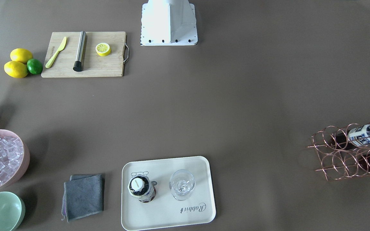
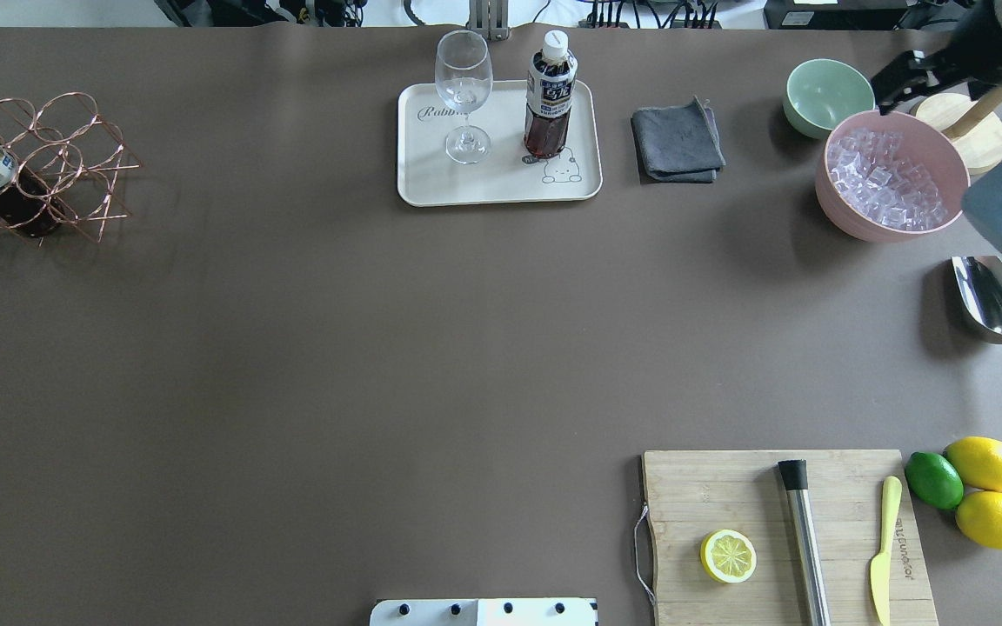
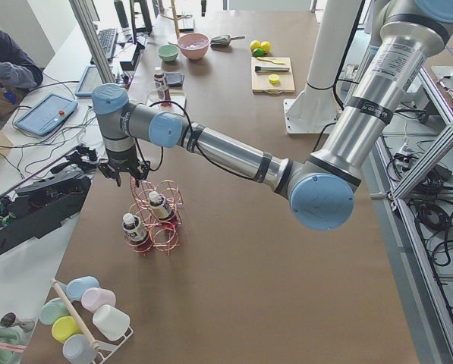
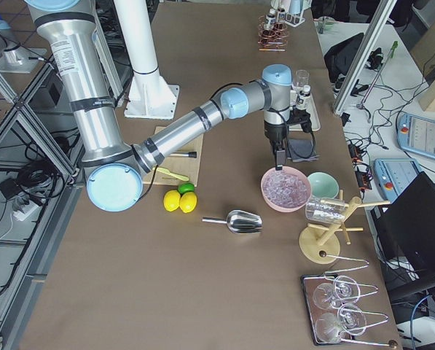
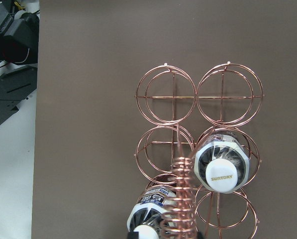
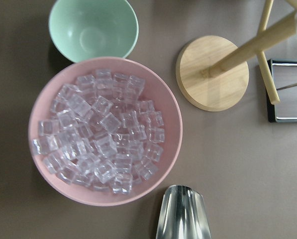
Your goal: Take tea from basket to plate
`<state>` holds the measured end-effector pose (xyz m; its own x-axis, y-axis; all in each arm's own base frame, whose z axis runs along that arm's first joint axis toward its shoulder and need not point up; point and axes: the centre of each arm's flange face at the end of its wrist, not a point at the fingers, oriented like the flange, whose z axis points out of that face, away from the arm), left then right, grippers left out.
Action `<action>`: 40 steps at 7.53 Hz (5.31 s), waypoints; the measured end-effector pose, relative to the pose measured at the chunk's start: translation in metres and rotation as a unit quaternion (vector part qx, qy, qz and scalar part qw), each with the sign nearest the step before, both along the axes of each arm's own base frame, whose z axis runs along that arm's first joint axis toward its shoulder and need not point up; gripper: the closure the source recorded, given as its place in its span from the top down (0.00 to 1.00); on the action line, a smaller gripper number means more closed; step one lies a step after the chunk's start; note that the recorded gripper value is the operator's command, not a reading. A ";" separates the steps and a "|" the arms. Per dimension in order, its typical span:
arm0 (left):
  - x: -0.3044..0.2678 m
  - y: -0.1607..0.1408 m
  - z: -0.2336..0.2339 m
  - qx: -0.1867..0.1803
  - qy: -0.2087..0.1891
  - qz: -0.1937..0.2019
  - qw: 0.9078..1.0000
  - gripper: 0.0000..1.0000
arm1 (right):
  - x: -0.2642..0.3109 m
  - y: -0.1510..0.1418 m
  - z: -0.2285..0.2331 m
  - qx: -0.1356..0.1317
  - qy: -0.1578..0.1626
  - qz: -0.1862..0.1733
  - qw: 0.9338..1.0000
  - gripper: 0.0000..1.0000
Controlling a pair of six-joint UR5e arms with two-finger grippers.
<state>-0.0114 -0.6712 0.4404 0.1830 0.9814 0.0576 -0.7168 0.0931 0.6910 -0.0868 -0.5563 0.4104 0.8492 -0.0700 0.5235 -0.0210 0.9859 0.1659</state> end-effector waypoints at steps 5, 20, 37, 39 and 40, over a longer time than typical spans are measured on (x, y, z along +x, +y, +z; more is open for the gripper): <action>-0.011 0.021 -0.026 -0.035 0.008 -0.015 0.999 0.98 | 0.108 0.072 0.163 -0.126 -0.064 -0.023 0.990 1.00; -0.050 0.216 0.180 -0.502 0.070 -0.361 0.783 0.98 | 0.101 0.072 0.210 -0.070 -0.100 -0.076 0.990 1.00; -0.063 0.222 0.192 -0.472 0.044 -0.383 0.793 0.98 | 0.112 0.073 0.210 -0.069 -0.101 -0.065 0.990 1.00; -0.063 0.222 0.191 -0.471 0.045 -0.383 0.793 0.98 | 0.116 0.075 0.211 -0.069 -0.101 -0.061 0.991 1.00; -0.063 0.222 0.190 -0.471 0.045 -0.383 0.793 0.98 | 0.117 0.075 0.211 -0.069 -0.101 -0.060 0.991 1.00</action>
